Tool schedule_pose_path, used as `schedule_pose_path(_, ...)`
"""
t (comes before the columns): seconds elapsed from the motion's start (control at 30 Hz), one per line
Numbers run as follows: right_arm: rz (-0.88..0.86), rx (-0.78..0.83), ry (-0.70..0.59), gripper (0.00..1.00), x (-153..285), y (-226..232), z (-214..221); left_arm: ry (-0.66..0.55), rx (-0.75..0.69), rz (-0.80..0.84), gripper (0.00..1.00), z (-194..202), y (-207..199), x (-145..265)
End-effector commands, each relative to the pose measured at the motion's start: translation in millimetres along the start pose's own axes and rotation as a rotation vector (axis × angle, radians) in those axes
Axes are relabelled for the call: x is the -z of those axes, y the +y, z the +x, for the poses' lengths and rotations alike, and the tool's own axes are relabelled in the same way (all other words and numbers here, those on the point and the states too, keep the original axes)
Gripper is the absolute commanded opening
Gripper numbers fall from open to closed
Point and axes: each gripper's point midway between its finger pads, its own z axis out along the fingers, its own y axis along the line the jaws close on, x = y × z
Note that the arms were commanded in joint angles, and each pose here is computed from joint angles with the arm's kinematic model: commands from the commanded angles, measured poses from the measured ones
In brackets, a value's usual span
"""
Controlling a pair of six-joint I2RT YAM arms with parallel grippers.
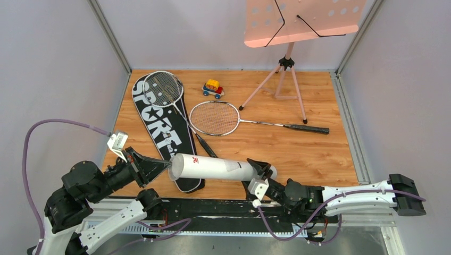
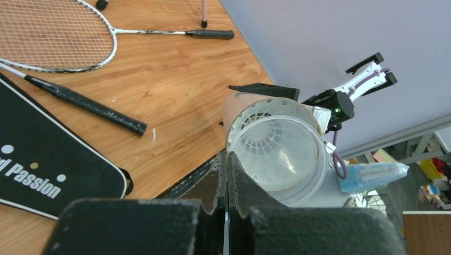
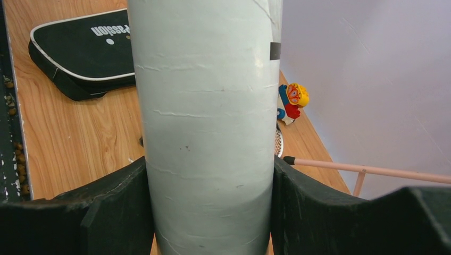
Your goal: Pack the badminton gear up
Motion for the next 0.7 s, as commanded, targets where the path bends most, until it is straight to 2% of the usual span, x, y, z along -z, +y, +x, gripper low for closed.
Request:
schedule_pose_path(0.0,0.017,-0.057,-0.033,0.16,-3.5,-7.4,-15.8,-0.024,-0.034,-0.029,0.00,-7.4,3.7,2.1)
schedule_pose_path(0.67,0.013,-0.081,-0.055,0.16,-0.8,-7.3,-18.1,-0.016,-0.047,-0.097,0.00,-5.8,16.8,-1.3)
